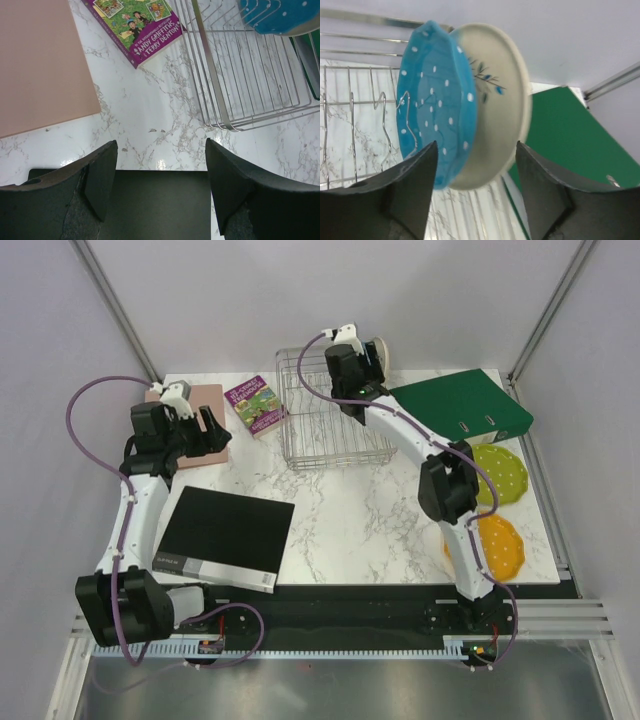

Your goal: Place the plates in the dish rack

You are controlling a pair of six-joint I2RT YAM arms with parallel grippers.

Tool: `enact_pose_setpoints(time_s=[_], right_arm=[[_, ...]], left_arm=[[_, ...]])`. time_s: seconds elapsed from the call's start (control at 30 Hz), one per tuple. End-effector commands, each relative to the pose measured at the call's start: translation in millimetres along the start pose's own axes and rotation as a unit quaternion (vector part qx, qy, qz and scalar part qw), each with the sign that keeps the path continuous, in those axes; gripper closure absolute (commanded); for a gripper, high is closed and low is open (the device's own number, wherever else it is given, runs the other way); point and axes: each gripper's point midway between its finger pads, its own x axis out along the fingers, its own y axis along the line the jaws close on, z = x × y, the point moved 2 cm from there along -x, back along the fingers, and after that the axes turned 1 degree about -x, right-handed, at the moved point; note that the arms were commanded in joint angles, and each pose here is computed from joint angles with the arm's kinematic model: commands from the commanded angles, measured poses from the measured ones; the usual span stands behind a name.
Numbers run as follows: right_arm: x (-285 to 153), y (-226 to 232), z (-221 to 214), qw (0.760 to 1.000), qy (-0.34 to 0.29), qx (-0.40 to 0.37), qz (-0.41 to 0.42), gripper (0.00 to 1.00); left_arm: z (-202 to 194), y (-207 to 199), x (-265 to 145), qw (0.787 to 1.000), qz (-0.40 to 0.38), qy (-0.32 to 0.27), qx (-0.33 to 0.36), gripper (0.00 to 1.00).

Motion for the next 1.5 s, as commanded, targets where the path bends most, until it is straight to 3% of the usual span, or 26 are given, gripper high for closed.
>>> enact_pose_setpoints(time_s=[0.0,0.1,0.13,0.2,0.23,0.27,0.33,0.4,0.5,0.53,0.57,0.67,0.73,0.8,1.0,1.23,1.33,1.47], right_arm=[[-83.3,-90.6,103.0,0.993,-0.094,0.075,-0.003,0.25],[-115.4,-115.9,88.0,0.995,-0.084,0.034,0.029,0.15],[-116.6,-108.7,56.4,0.996,-0.061,-0.030,0.059,0.12],[-145.2,-135.6,38.8,0.990,-0.055,-0.080,0.104,0.07],[-142.4,-142.2,-0.9,0.984,-0.019,-0.121,0.132,0.07],[-163.5,-152.6,-17.9,0.970,-0.005,-0.142,0.198,0.10],[-164.2,-175.9,-71.1,0.950,0.054,-0.195,0.239,0.15],[-184.7,-186.2,-129.7,0.908,0.124,-0.251,0.311,0.23],[-196.9,-216.6,-191.8,0.863,0.200,-0.299,0.354,0.63],[-201.0,-218.2,-203.8,0.850,0.211,-0.313,0.367,0.91],[-204.5,-222.7,-213.9,0.835,0.216,-0.337,0.377,1.00],[-211.1,-226.5,-247.2,0.808,0.234,-0.360,0.403,1.00],[-216.0,-227.0,-269.8,0.778,0.244,-0.391,0.427,1.00],[-222.0,-228.4,-293.2,0.750,0.260,-0.411,0.448,1.00],[-231.1,-225.4,-336.7,0.698,0.288,-0.420,0.504,1.00],[-228.3,-202.6,-351.6,0.658,0.273,-0.409,0.570,1.00],[-230.2,-193.5,-357.6,0.623,0.275,-0.406,0.610,1.00],[-232.3,-175.4,-349.4,0.602,0.271,-0.389,0.642,1.00]], left_arm=[[9.3,-21.1,-9.0,0.999,-0.003,-0.033,0.028,0.22],[6.5,-37.5,-12.0,0.998,-0.018,-0.036,0.045,0.22],[7.6,-42.5,-16.0,0.998,-0.024,-0.041,0.051,0.22],[-1.3,-65.5,-17.0,0.995,-0.057,-0.034,0.071,0.22],[-4.2,-71.6,-18.9,0.994,-0.067,-0.032,0.076,0.22],[-8.4,-79.6,-22.6,0.993,-0.084,-0.031,0.077,0.23],[-17.1,-93.1,-25.7,0.990,-0.115,-0.021,0.077,0.23],[-26.7,-107.6,-31.1,0.986,-0.152,-0.009,0.073,0.23],[-50.6,-114.0,-30.1,0.984,-0.166,0.020,0.053,0.22],[-67.5,-112.6,-27.3,0.985,-0.166,0.045,0.021,0.22],[-77.3,-113.5,-26.9,0.983,-0.172,0.060,0.002,0.22],[-113.3,-111.3,-23.7,0.978,-0.172,0.105,-0.051,0.23],[-126.6,-108.2,-22.1,0.977,-0.171,0.112,-0.064,0.24],[-128.6,-104.3,-20.4,0.979,-0.161,0.110,-0.061,0.24],[-122.9,-103.1,-19.9,0.981,-0.153,0.105,-0.051,0.24],[-130.6,-99.2,-15.2,0.980,-0.139,0.124,-0.071,0.24],[-135.9,-93.3,-9.8,0.981,-0.126,0.133,-0.065,0.24],[-143.4,-89.6,-3.2,0.979,-0.118,0.147,-0.072,0.24]])
